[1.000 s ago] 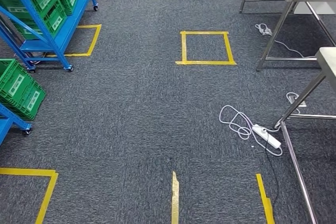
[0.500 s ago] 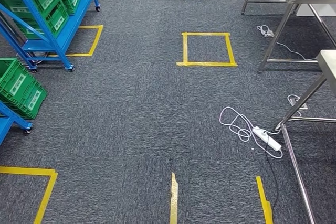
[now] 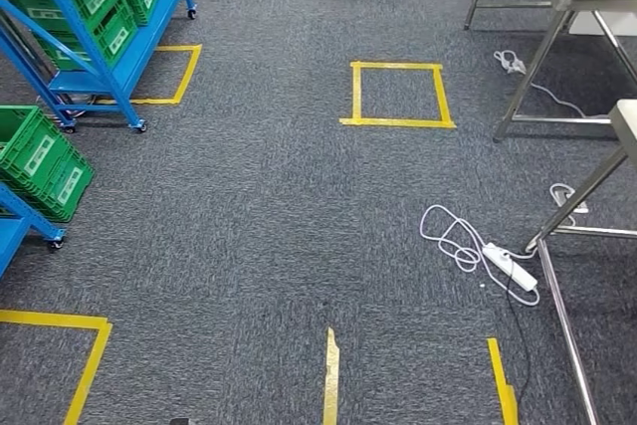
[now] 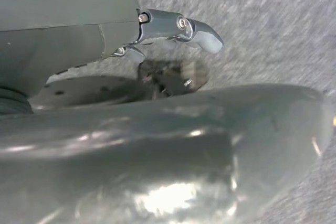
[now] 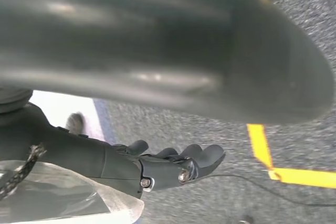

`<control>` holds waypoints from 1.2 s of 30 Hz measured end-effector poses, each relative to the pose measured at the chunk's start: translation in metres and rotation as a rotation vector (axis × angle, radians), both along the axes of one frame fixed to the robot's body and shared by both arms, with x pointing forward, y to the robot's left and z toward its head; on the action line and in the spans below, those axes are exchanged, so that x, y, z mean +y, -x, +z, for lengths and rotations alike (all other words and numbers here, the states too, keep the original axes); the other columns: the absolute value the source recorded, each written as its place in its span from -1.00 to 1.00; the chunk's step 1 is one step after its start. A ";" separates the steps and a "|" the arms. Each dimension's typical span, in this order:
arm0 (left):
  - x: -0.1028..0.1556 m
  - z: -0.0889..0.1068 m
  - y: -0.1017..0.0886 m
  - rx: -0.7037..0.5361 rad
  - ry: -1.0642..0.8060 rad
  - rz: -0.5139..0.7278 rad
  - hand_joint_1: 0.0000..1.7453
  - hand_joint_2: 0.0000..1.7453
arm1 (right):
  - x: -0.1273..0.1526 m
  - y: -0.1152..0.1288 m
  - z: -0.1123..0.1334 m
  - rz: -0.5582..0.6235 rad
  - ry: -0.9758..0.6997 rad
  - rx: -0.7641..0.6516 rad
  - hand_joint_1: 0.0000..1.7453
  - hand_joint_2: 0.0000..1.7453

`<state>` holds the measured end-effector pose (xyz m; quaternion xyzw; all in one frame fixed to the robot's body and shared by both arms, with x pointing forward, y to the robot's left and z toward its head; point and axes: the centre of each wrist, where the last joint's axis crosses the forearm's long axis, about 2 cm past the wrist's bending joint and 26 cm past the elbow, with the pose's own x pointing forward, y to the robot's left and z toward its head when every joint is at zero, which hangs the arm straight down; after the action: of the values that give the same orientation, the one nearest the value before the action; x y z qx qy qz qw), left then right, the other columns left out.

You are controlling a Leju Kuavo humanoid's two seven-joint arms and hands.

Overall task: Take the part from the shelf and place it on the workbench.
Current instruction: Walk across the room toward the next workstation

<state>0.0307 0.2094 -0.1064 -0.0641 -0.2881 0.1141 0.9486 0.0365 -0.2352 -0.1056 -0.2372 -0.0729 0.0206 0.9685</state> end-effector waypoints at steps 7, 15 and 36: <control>0.002 0.000 0.001 0.010 0.043 -0.010 -1.00 -1.00 | 0.000 0.002 0.000 0.009 -0.005 0.004 -1.00 -1.00; 0.007 -0.001 0.003 0.034 0.016 0.004 -1.00 -1.00 | 0.001 0.002 0.000 0.023 -0.012 0.002 -1.00 -1.00; 0.006 -0.001 0.000 0.075 -0.055 0.005 -1.00 -1.00 | 0.002 0.002 0.000 0.026 -0.009 0.009 -1.00 -1.00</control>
<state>0.0303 0.2156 -0.1073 -0.0330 -0.2556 0.1106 0.9599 0.0341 -0.2332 -0.1057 -0.2320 -0.0718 0.0339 0.9695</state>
